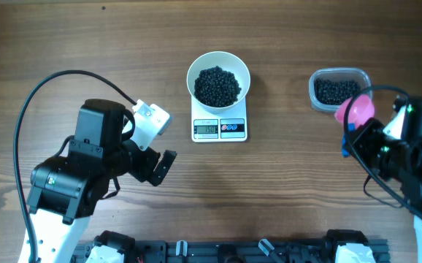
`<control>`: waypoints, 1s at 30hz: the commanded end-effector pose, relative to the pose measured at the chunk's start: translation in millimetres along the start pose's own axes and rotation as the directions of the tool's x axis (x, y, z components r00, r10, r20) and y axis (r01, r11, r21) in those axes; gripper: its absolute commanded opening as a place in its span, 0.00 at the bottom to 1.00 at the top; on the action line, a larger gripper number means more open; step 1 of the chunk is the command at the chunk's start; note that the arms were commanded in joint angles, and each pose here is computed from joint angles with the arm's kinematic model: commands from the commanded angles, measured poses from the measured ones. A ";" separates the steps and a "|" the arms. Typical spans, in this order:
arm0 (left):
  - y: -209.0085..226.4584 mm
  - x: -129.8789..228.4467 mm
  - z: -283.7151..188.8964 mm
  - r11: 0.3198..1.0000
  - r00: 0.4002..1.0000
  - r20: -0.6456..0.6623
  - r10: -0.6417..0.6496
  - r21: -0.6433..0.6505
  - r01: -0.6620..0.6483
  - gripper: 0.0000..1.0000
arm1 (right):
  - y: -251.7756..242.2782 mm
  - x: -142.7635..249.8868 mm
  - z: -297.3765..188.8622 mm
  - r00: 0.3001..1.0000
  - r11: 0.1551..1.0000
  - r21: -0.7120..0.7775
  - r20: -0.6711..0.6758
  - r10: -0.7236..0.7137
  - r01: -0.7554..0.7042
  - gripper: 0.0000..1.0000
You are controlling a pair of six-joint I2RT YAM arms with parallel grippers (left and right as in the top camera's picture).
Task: Scoop item into bowl and weigh 150g on scale
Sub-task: 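Carry the pink scoop down toward the front right of the table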
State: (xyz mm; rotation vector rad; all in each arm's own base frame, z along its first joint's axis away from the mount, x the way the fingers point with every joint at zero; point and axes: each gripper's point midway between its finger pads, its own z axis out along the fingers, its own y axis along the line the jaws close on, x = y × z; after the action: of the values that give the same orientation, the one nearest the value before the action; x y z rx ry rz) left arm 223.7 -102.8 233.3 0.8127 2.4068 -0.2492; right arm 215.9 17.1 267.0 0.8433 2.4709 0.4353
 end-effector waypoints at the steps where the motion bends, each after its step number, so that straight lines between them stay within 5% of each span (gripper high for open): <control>1: -0.1 -5.8 -4.3 1.000 1.000 0.022 0.018 0.005 -0.019 1.00 | -17.5 17.3 7.3 0.998 0.997 0.025 -0.007 0.070 -0.070 0.04; 10: -0.1 -5.8 -4.3 1.000 1.000 0.022 0.018 0.005 -0.019 1.00 | -9.8 58.1 67.0 0.993 0.957 -0.266 -0.056 0.105 -0.116 0.04; 16: -0.1 -5.8 -4.3 1.000 1.000 0.023 0.019 0.005 -0.019 1.00 | -32.5 92.7 136.2 0.949 0.917 -0.270 -0.197 0.245 -0.293 0.04; 24: -0.1 -5.8 -4.3 1.000 1.000 0.022 0.019 0.005 -0.019 1.00 | -44.1 97.5 169.9 0.936 0.887 -0.307 -0.178 0.303 -0.346 0.04; 30: -0.1 -5.8 -4.3 1.000 1.000 0.023 0.019 0.005 -0.019 1.00 | -54.4 88.3 173.7 0.916 0.878 -0.261 -0.126 0.381 -0.401 0.17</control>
State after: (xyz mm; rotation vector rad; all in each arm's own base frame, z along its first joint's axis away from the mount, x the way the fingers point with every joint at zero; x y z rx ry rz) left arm 223.4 -103.3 233.6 0.8138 2.4056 -0.2535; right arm 221.8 64.8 74.3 1.1355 2.2556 1.0002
